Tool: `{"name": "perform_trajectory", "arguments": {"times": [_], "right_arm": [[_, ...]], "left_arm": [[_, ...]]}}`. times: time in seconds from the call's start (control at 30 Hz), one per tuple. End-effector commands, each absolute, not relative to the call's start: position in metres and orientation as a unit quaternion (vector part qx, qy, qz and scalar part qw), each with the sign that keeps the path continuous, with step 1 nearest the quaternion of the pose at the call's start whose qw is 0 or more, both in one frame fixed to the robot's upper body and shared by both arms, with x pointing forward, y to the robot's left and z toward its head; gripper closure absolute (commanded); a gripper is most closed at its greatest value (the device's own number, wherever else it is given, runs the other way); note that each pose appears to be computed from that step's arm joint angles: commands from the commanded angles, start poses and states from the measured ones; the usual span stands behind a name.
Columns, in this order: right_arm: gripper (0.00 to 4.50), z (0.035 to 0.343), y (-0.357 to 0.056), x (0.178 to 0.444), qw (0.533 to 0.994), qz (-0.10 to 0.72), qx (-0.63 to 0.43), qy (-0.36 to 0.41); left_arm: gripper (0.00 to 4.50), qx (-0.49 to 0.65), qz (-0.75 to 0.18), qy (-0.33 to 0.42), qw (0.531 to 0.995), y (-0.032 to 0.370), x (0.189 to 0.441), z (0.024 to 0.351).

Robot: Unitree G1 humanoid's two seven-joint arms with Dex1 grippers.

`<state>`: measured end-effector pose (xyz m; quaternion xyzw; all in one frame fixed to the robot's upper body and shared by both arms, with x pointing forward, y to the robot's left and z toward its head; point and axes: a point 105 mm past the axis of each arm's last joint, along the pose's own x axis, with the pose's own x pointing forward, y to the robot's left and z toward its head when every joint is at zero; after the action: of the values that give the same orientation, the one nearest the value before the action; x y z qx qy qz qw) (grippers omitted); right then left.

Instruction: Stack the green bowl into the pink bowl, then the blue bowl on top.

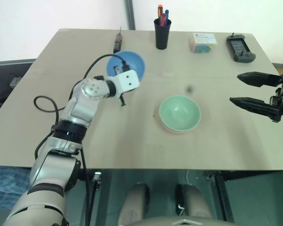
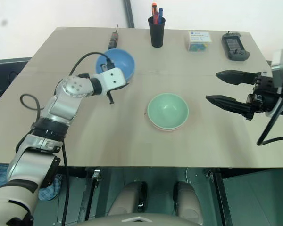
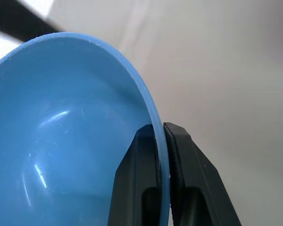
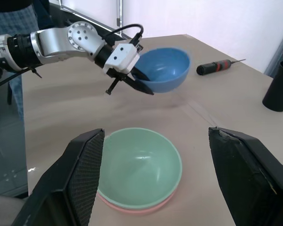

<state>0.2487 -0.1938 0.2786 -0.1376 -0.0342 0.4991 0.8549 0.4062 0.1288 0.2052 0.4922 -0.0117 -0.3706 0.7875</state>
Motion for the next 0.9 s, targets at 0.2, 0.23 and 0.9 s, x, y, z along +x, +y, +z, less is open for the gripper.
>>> {"name": "perform_trajectory", "arguments": {"times": [0.2, 0.23, 0.9], "right_arm": [[0.80, 0.288, -0.216, 0.238, 0.866, 0.469, -0.163, -0.063], [0.80, 0.287, -0.217, 0.238, 0.866, 0.468, -0.163, -0.063], [0.80, 0.283, -0.217, 0.239, 0.870, 0.460, -0.165, -0.067]], "left_arm": [[4.45, 0.521, -0.465, -0.105, 0.708, 0.082, 0.381, 0.234], [4.45, 0.522, -0.473, -0.107, 0.701, 0.079, 0.379, 0.234], [4.45, 0.494, -0.696, -0.134, 0.504, 0.064, 0.283, 0.204]]}}
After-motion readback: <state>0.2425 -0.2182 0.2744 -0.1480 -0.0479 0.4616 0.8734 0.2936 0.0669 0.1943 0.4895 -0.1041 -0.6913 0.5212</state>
